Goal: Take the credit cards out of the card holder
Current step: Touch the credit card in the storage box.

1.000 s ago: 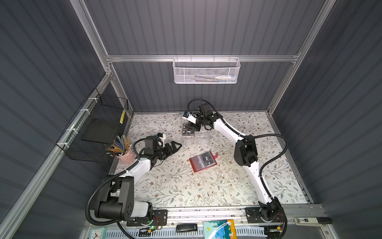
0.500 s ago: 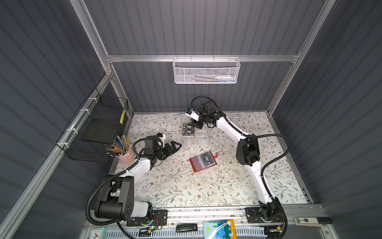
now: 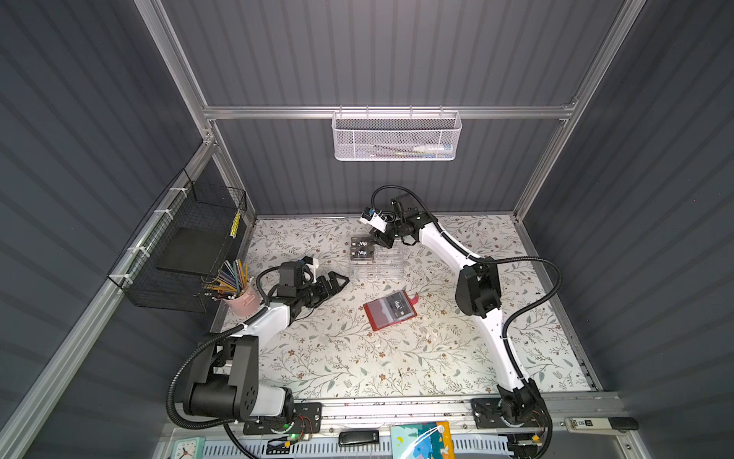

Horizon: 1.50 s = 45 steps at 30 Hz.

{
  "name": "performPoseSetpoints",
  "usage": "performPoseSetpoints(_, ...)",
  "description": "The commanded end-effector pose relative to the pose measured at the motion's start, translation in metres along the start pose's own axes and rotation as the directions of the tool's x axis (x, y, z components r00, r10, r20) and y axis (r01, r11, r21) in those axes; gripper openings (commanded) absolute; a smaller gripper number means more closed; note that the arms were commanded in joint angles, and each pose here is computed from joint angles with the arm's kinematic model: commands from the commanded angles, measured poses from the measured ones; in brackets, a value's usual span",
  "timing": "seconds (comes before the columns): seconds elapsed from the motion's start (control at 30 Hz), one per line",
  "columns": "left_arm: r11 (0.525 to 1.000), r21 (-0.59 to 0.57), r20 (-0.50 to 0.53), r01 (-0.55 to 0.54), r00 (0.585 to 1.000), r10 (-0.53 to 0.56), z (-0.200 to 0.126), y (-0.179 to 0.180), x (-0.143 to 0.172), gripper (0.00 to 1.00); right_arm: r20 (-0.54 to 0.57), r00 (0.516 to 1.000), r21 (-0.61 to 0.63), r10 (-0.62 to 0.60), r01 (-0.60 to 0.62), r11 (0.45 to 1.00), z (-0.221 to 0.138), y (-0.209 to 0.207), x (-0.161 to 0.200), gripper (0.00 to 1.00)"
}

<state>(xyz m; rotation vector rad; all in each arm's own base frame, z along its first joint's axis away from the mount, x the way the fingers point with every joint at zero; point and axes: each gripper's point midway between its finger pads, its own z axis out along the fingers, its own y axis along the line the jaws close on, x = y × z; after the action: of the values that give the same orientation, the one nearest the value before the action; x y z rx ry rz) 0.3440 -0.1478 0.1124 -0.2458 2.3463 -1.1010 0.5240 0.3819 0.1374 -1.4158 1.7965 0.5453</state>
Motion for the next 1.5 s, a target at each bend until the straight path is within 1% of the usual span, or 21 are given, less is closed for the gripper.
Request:
performPoseSetpoints(0.0,1.000,0.010,-0.014,-0.003,1.000,0.003,0.001,0.001,0.002,1.00,-0.017,1.000,-0.046,0.021,-0.021,0.999,0.010,0.007,0.013,0.37)
performPoseSetpoints(0.37,1.000,0.007,-0.013,-0.006,1.000,0.006,0.000,0.001,0.002,1.00,-0.033,0.999,-0.032,0.034,-0.035,0.999,0.014,-0.003,0.028,0.36)
performPoseSetpoints(0.57,1.000,0.002,-0.015,-0.004,1.000,0.004,0.001,0.003,0.003,1.00,-0.029,0.999,-0.042,0.044,-0.045,0.998,0.015,-0.003,0.030,0.34)
performPoseSetpoints(0.77,1.000,0.002,-0.019,-0.002,1.000,0.002,0.002,0.004,0.003,1.00,-0.015,0.999,-0.049,0.050,-0.051,0.998,0.011,-0.002,0.025,0.28)
performPoseSetpoints(0.87,1.000,0.001,-0.022,0.000,1.000,0.000,0.003,0.005,0.004,1.00,-0.002,0.998,-0.057,0.058,-0.058,0.997,0.008,0.000,0.020,0.23)
performPoseSetpoints(0.97,1.000,0.001,-0.024,0.001,1.000,-0.001,0.003,0.005,0.004,1.00,0.011,0.998,-0.060,0.061,-0.060,0.996,0.005,0.001,0.014,0.21)
performPoseSetpoints(1.03,1.000,0.004,-0.026,0.002,1.000,-0.002,0.004,0.005,0.005,1.00,0.022,0.998,-0.061,0.067,-0.065,0.996,0.002,0.000,0.009,0.17)
performPoseSetpoints(1.17,1.000,0.004,-0.032,0.006,0.999,-0.006,0.005,0.006,0.006,1.00,0.033,0.997,-0.065,0.068,-0.066,0.996,-0.002,0.002,0.004,0.15)
performPoseSetpoints(1.4,1.000,0.008,-0.037,0.011,0.999,-0.010,0.005,0.005,0.007,1.00,0.037,0.997,-0.060,0.067,-0.065,0.996,-0.006,0.001,0.000,0.01)
performPoseSetpoints(1.47,1.000,0.010,-0.038,0.011,0.999,-0.011,0.005,0.005,0.007,1.00,0.039,0.997,-0.055,0.067,-0.064,0.996,-0.008,0.000,-0.001,0.00)
